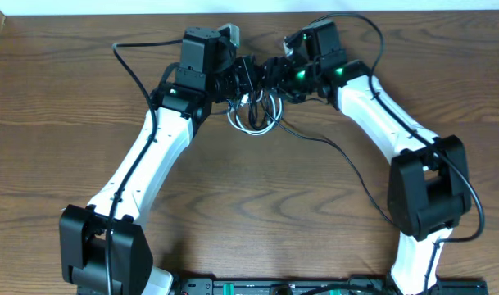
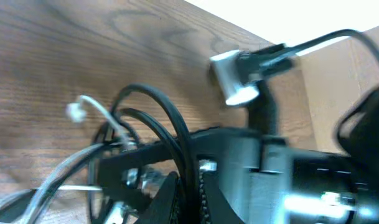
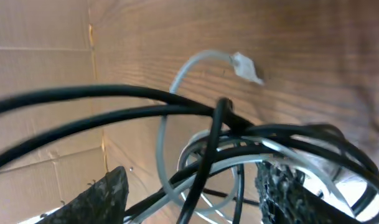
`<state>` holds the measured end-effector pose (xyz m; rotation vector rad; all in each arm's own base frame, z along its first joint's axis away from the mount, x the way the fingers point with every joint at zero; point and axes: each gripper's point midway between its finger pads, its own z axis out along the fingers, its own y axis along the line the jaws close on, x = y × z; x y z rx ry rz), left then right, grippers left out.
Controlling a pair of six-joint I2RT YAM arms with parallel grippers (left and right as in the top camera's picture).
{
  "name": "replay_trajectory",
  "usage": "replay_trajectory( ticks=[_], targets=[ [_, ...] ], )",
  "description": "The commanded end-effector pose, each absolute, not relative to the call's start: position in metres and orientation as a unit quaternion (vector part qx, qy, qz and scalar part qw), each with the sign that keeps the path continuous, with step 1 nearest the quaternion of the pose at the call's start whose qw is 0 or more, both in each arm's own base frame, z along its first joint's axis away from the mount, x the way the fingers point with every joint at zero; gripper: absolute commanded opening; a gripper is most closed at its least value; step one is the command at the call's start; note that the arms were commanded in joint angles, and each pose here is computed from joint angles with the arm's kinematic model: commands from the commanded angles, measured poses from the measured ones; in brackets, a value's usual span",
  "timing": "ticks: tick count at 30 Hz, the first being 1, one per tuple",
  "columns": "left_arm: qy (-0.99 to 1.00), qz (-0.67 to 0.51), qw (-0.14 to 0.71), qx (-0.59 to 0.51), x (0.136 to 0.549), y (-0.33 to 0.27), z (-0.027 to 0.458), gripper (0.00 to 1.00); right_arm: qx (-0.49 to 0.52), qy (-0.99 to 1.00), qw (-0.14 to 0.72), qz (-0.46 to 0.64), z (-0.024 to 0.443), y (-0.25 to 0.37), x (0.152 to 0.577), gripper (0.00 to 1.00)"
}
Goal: Untangle cables
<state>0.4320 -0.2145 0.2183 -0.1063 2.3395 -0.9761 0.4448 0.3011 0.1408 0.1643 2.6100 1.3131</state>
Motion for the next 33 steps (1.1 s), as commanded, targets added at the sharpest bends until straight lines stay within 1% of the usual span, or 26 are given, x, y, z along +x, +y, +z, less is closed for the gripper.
replay_trajectory(
  ticks=[1, 6, 9, 11, 16, 19, 25, 28, 33],
  targets=[
    [0.874, -0.377, 0.305, -0.033, 0.431, -0.219, 0.229, 0.08, 0.055, 0.886, 0.077, 0.454, 0.13, 0.316, 0.435, 0.57],
    [0.874, -0.377, 0.305, -0.033, 0.431, -0.219, 0.229, 0.07, 0.052, 0.891, 0.067, 0.445, 0.111, 0.316, 0.435, 0.33],
    [0.874, -0.377, 0.306, -0.033, 0.432, -0.219, 0.229, 0.07, 0.035, 0.901, 0.067, 0.428, 0.098, 0.312, 0.433, 0.13],
    [0.874, -0.374, 0.309, -0.037, 0.434, -0.214, 0.23, 0.07, 0.041, 0.92, 0.07, 0.384, 0.083, 0.294, 0.432, 0.01],
    [0.874, -0.361, 0.318, -0.063, 0.44, -0.183, 0.234, 0.07, 0.052, 0.945, 0.069, 0.314, 0.062, 0.243, 0.435, 0.01],
    [0.883, -0.339, 0.316, -0.069, 0.436, -0.158, 0.232, 0.07, 0.041, 0.947, 0.094, 0.304, 0.066, 0.21, 0.449, 0.01],
    [0.923, -0.282, 0.255, -0.059, 0.408, -0.119, 0.199, 0.08, 0.068, 0.938, 0.165, 0.299, 0.103, 0.139, 0.479, 0.01],
    [0.948, -0.236, 0.214, -0.019, 0.386, -0.1, 0.177, 0.07, 0.102, 0.928, 0.204, 0.293, 0.133, 0.092, 0.487, 0.01],
    [0.964, -0.165, 0.188, 0.086, 0.365, -0.082, 0.157, 0.07, 0.124, 0.919, 0.241, 0.287, 0.167, 0.048, 0.483, 0.01]
  ],
)
